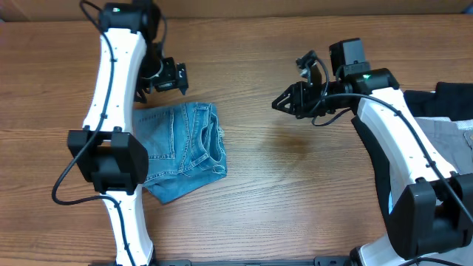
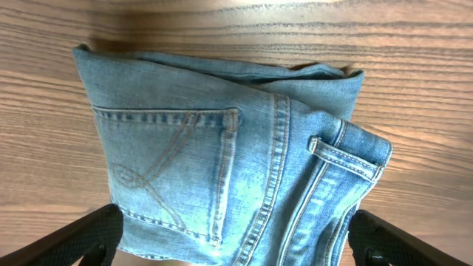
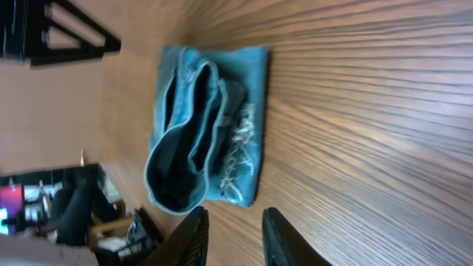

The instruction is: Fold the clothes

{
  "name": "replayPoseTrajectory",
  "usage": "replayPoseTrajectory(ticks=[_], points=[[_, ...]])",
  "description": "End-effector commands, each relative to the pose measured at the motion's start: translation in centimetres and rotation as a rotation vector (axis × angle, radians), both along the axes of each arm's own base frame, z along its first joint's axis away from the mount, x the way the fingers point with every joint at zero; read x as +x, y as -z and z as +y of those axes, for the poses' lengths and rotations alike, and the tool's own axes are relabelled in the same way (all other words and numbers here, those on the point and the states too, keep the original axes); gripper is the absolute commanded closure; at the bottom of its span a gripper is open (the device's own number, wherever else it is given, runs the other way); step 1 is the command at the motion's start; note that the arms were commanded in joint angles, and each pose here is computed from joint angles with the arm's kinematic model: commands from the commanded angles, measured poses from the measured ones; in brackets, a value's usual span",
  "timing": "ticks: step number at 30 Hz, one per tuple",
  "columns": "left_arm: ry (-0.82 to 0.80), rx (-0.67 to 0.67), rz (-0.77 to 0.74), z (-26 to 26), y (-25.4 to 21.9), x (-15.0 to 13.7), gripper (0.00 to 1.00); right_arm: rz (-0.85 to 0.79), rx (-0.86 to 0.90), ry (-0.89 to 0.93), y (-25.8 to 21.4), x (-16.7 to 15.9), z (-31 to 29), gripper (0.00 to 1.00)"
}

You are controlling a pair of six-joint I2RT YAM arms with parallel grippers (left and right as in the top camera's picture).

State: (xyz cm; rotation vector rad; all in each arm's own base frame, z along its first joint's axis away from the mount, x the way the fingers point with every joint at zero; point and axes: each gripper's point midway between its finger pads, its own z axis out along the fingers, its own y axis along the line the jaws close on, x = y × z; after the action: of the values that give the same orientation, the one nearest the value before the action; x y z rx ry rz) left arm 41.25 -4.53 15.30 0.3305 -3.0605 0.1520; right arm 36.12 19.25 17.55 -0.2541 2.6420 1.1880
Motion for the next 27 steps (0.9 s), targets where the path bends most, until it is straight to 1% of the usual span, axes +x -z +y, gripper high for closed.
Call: replayPoseTrajectory(ticks=[1,6,10,13,15,16,17,19,22,26,27], points=[[0.054,-0.078,-0.057,-0.5,-1.9,0.2,0.0,-0.071,0.055,-0.122,-2.0,-1.8,2.9,0.7],[0.087,-0.088,-0.072,-0.1,-2.2,0.2,0.0,-0.097,0.041,-0.259,-1.9,-4.8,7.6,0.67],[0.114,-0.111,-0.117,-0.5,-3.9,-0.1,0.0,-0.152,-0.115,-0.243,0.2,-5.1,10.1,0.63],[0.145,-0.081,-0.178,0.0,-6.1,-0.6,0.0,-0.186,-0.189,-0.268,1.6,-5.9,12.1,0.61],[0.144,-0.009,-0.22,1.3,-7.6,-1.0,0.0,-0.178,-0.191,-0.315,2.4,-7.1,13.6,0.61],[0.141,0.057,-0.255,2.4,-9.0,-1.4,0.0,-0.166,-0.217,-0.338,3.7,-7.8,14.4,0.62],[0.141,0.077,-0.27,2.7,-9.5,-1.6,0.0,-0.154,-0.245,-0.332,4.6,-7.9,14.5,0.62],[0.167,0.083,-0.291,2.7,-10.3,-1.9,0.0,-0.122,-0.291,-0.303,6.3,-7.8,14.7,0.63],[0.197,0.086,-0.3,2.8,-10.6,-2.0,0.0,-0.097,-0.283,-0.319,7.5,-7.9,15.2,0.69],[0.238,0.087,-0.257,2.8,-9.3,-2.3,0.0,-0.084,-0.245,-0.339,7.7,-8.1,15.9,0.73],[0.243,0.09,-0.239,2.9,-8.8,-2.5,0.0,-0.087,-0.237,-0.344,7.6,-8.1,16.1,0.77]])
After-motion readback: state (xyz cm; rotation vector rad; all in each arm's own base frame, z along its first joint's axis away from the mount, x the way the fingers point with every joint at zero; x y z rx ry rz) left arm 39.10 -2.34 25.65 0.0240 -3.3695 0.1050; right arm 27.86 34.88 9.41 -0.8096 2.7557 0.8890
